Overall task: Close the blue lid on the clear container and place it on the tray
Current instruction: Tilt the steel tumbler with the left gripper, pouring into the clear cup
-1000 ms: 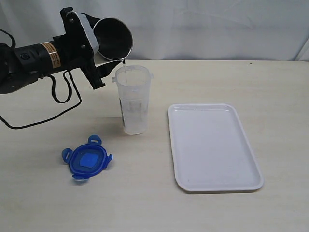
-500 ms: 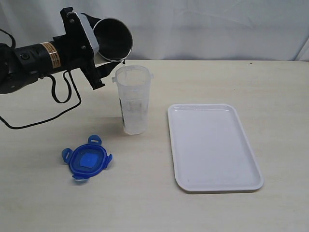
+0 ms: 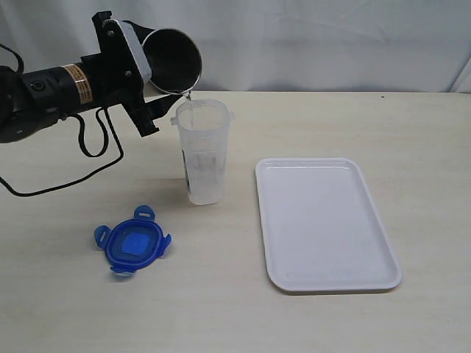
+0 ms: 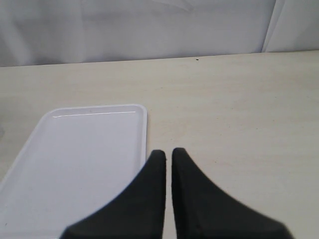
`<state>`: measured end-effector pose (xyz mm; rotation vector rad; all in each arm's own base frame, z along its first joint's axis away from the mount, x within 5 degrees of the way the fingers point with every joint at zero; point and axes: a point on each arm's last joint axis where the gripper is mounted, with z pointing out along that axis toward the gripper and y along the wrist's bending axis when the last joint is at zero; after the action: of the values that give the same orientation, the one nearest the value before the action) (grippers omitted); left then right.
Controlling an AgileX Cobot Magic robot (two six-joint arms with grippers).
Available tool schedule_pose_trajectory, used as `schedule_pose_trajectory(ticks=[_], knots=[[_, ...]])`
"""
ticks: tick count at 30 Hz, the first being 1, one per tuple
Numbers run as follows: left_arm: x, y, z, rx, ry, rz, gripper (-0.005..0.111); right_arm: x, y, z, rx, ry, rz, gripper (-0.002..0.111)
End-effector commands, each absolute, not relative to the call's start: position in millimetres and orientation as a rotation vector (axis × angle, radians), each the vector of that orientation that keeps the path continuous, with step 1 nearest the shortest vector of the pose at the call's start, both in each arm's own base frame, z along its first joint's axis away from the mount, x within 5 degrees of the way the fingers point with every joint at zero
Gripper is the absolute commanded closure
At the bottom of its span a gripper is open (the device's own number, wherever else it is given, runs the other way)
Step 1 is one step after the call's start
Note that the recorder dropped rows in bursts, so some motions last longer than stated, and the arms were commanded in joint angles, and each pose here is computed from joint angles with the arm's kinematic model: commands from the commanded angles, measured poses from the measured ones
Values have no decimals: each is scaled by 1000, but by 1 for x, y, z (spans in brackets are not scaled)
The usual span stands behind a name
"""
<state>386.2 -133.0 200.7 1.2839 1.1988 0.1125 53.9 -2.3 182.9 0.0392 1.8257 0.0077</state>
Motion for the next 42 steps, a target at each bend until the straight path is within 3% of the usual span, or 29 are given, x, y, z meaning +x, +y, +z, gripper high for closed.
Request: schedule_pose_trajectory(ticks=[1,42], knots=[[386,-138,219,1245,1111,113,107,54,-2,183,43,1823,15,104],[386,-138,219,1273,1081,150,107,54,-2,183,43,1823,15,104]])
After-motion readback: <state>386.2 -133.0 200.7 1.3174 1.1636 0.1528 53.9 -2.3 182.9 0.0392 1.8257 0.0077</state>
